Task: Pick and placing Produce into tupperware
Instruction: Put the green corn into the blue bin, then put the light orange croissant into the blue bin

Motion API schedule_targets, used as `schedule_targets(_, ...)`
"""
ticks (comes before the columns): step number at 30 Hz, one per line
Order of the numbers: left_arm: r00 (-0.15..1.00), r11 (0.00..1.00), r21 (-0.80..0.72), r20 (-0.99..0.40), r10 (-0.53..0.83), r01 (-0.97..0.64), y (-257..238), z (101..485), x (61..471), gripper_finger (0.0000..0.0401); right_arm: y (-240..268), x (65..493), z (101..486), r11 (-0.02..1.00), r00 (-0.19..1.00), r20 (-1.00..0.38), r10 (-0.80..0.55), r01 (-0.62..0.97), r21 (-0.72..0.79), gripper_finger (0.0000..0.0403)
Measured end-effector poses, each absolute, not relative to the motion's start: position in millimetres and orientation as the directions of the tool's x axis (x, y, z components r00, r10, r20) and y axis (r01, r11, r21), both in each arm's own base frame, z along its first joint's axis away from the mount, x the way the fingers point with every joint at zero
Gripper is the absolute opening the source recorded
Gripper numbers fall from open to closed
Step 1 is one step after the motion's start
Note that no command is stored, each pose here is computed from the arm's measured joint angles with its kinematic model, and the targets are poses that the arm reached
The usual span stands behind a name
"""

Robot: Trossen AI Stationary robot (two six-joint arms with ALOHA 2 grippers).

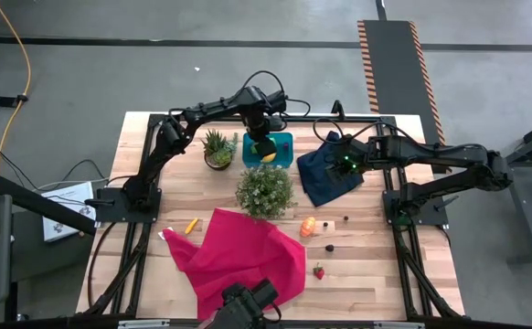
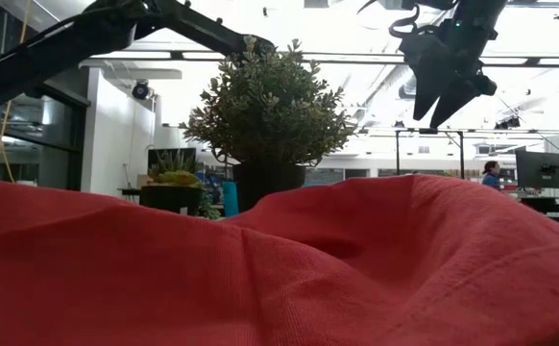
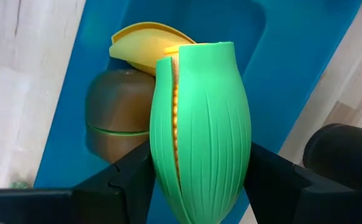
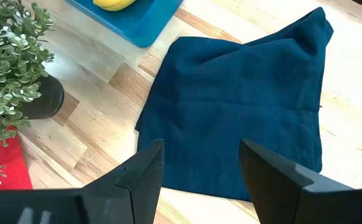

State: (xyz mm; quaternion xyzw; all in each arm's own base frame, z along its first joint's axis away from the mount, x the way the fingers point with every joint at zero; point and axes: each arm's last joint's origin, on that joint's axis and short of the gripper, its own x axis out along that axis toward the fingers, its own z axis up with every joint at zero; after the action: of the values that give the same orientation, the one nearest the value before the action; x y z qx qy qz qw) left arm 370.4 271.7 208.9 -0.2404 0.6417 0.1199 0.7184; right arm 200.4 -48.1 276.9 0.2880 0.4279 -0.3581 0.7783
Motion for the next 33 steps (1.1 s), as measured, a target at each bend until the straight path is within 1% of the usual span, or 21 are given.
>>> schedule_targets(6,0.163,0.858,-0.189,-0.979,-0.125,-0.478,272.7,209.4,371.7,0.0196,-48.1,200.4,276.9,0.578,0.377,-0.872,-0.311,0.804,0.142,0.0199)
schedule_targets(16,0.178,0.847,-0.189,-0.978,-0.114,-0.497,273.7,209.6,373.2,0.0233,-48.1,200.4,276.9,0.578,0.377,-0.872,-0.311,0.804,0.142,0.0199)
schedule_targets(24,0.180,0.847,-0.189,-0.977,-0.112,-0.497,273.9,209.6,373.3,0.0249,-48.1,200.4,276.9,0.571,0.377,-0.872,-0.313,0.808,0.144,0.0199)
schedule_targets(28,0.179,0.847,-0.189,-0.977,-0.112,-0.497,274.1,209.6,373.1,0.0248,-48.1,200.4,276.9,0.571,0.377,-0.872,-0.313,0.808,0.144,0.0199)
schedule_targets(33,0.177,0.847,-0.188,-0.978,-0.113,-0.498,274.6,209.6,372.5,0.0235,-48.1,200.3,276.9,0.569,0.376,-0.872,-0.313,0.809,0.145,0.0199)
